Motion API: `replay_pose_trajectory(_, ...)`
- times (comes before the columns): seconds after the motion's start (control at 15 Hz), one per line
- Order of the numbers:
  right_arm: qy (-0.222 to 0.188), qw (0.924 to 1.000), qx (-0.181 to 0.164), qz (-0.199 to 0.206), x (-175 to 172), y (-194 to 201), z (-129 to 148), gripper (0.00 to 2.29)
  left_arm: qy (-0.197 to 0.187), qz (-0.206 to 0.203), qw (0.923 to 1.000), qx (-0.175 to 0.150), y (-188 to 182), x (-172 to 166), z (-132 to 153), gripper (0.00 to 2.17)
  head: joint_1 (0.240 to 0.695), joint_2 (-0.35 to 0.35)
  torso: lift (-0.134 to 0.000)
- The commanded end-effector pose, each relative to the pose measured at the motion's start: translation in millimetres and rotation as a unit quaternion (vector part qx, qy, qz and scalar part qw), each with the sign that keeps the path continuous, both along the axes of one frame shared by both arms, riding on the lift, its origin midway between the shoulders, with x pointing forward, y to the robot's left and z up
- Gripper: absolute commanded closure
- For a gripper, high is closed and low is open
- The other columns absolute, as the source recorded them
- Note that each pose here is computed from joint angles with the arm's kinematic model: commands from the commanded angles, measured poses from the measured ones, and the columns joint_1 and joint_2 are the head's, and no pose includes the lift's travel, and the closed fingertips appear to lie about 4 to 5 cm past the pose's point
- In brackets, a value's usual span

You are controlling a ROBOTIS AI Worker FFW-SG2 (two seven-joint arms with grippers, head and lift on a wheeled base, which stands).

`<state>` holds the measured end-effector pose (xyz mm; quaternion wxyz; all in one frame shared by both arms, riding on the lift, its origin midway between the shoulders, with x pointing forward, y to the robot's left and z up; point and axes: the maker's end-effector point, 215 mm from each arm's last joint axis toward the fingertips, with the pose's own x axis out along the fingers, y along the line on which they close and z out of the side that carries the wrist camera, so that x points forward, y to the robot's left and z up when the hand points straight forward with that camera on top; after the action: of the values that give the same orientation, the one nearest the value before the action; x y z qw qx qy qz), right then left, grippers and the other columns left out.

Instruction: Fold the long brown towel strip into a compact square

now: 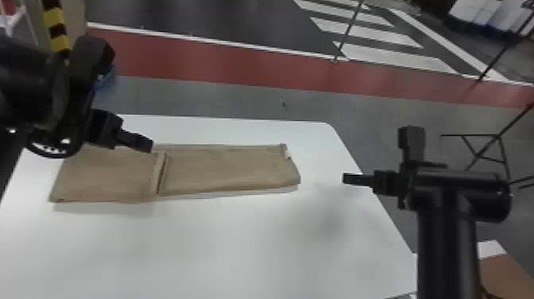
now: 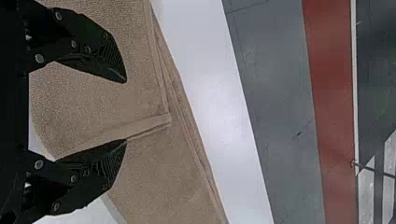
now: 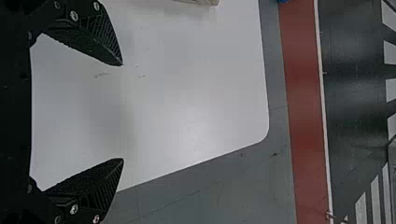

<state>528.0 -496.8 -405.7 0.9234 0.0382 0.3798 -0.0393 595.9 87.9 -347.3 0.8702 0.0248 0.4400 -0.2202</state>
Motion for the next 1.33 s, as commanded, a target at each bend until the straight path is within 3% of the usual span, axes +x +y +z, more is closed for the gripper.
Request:
replay_pose_trajectory(0.0, -0.008, 0.9999, 0.005, 0.005, 3, 10, 8, 0.17, 0.001, 0.003, 1.0, -0.006, 0, -1, -1, 0.07, 0.695, -0.35, -0.125)
replay_pose_trajectory(0.27, -0.034, 0.997, 0.059, 0.036, 16, 76, 35, 0.16, -0.001, 0.039, 0.998, -0.05, 28, 5, 2, 0.07, 0.695, -0.35, -0.125)
replay_pose_trajectory(0.4, -0.046, 0.9908, 0.105, 0.072, 29, 144, 44, 0.15, -0.003, 0.056, 0.9953, -0.079, 41, 2, 0, 0.07, 0.695, -0.32, -0.125)
replay_pose_trajectory(0.53, -0.053, 0.9817, 0.14, 0.118, 40, 220, 49, 0.14, 0.002, 0.069, 0.9914, -0.112, 50, -8, -6, 0.07, 0.695, -0.243, -0.125)
replay_pose_trajectory(0.67, -0.06, 0.9779, 0.128, 0.154, 55, 258, 64, 0.13, 0.003, 0.097, 0.9881, -0.119, 93, -16, -18, 0.07, 0.695, -0.181, -0.125)
replay_pose_trajectory(0.73, -0.057, 0.9767, 0.121, 0.168, 62, 272, 65, 0.13, 0.0, 0.113, 0.9859, -0.123, 117, -20, -22, 0.08, 0.695, -0.109, -0.125)
replay_pose_trajectory(0.93, -0.04, 0.9696, 0.121, 0.209, 71, 310, 55, 0.13, 0.004, 0.141, 0.9822, -0.124, 168, -38, -36, 0.08, 0.695, -0.024, -0.125)
replay_pose_trajectory(1.13, -0.028, 0.9548, 0.161, 0.248, 73, 345, 34, 0.14, 0.004, 0.15, 0.9807, -0.126, 191, -50, -45, 0.08, 0.695, 0.067, -0.125)
replay_pose_trajectory(1.27, -0.026, 0.9482, 0.163, 0.272, 72, 363, 24, 0.15, 0.006, 0.155, 0.9794, -0.129, 201, -59, -51, 0.08, 0.695, 0.103, -0.125)
